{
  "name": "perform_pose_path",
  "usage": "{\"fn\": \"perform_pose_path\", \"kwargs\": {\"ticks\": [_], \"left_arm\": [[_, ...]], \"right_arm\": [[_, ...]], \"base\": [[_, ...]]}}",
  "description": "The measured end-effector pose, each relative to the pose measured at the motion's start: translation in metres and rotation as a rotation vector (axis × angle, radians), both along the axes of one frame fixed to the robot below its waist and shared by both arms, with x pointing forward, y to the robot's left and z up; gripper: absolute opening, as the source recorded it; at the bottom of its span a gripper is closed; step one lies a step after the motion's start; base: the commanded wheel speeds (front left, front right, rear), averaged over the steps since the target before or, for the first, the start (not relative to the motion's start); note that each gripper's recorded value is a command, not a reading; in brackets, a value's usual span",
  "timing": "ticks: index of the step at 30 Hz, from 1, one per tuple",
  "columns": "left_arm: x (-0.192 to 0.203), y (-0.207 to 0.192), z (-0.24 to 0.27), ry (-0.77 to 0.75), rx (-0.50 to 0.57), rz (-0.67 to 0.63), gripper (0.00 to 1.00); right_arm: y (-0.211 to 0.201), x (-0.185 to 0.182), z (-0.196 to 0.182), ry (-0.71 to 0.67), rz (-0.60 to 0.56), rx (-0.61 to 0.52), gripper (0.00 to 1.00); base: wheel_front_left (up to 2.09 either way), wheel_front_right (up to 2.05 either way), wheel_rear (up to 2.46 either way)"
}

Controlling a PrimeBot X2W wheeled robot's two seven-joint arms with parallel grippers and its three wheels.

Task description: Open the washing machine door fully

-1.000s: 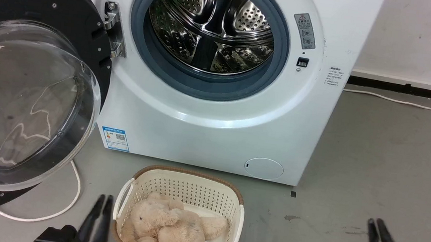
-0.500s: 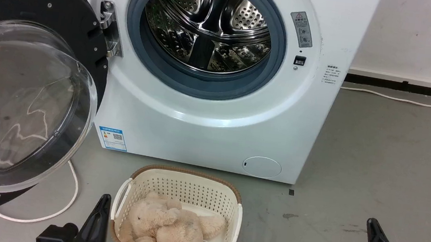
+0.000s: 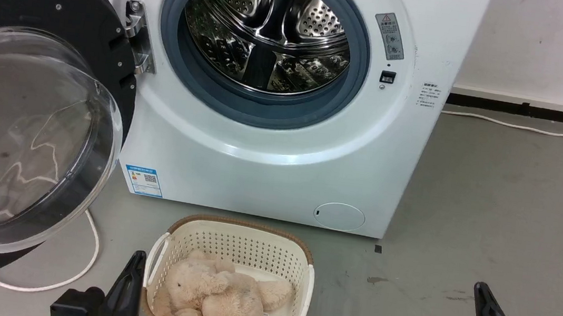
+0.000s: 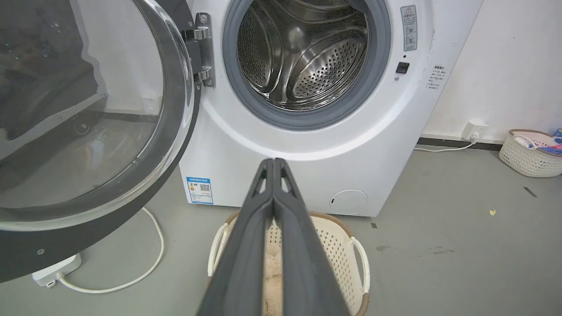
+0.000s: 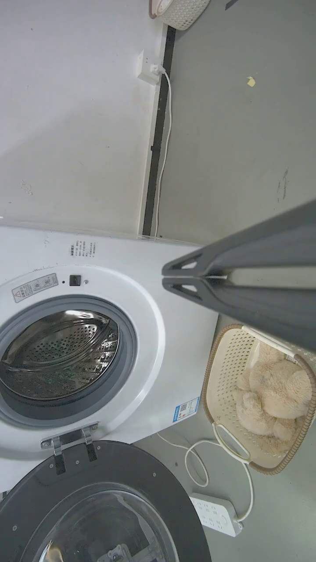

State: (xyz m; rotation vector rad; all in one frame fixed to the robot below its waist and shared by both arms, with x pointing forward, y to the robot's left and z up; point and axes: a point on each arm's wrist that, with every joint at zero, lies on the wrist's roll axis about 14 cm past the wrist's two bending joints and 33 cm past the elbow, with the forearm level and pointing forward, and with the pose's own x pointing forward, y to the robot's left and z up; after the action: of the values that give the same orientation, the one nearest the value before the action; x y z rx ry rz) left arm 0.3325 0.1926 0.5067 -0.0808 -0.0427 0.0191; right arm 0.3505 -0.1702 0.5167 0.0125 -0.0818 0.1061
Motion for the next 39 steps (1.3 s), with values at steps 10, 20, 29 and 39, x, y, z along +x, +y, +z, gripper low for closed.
{"fn": "perform_pose_path", "kwargs": {"ticks": [10,20,29,39], "left_arm": [[0.005,-0.002,0.002,0.006,0.011,-0.004,0.0],[0.008,-0.004,0.003,0.013,0.025,-0.01,0.0],[0.011,-0.004,0.005,0.017,0.038,-0.01,0.0],[0.016,-0.008,0.008,0.017,0.048,-0.017,0.0]], "right_arm": [[0.002,0.002,0.0,0.014,0.005,-0.006,0.0],[0.003,0.006,0.003,0.016,0.008,-0.012,0.0],[0.004,0.006,0.001,0.032,0.009,-0.021,0.0],[0.005,0.009,0.003,0.036,0.011,-0.025,0.0]], "base": [[0.0,0.0,0.0],[0.0,0.0,0.0],[0.0,0.0,0.0],[0.0,0.0,0.0]]}}
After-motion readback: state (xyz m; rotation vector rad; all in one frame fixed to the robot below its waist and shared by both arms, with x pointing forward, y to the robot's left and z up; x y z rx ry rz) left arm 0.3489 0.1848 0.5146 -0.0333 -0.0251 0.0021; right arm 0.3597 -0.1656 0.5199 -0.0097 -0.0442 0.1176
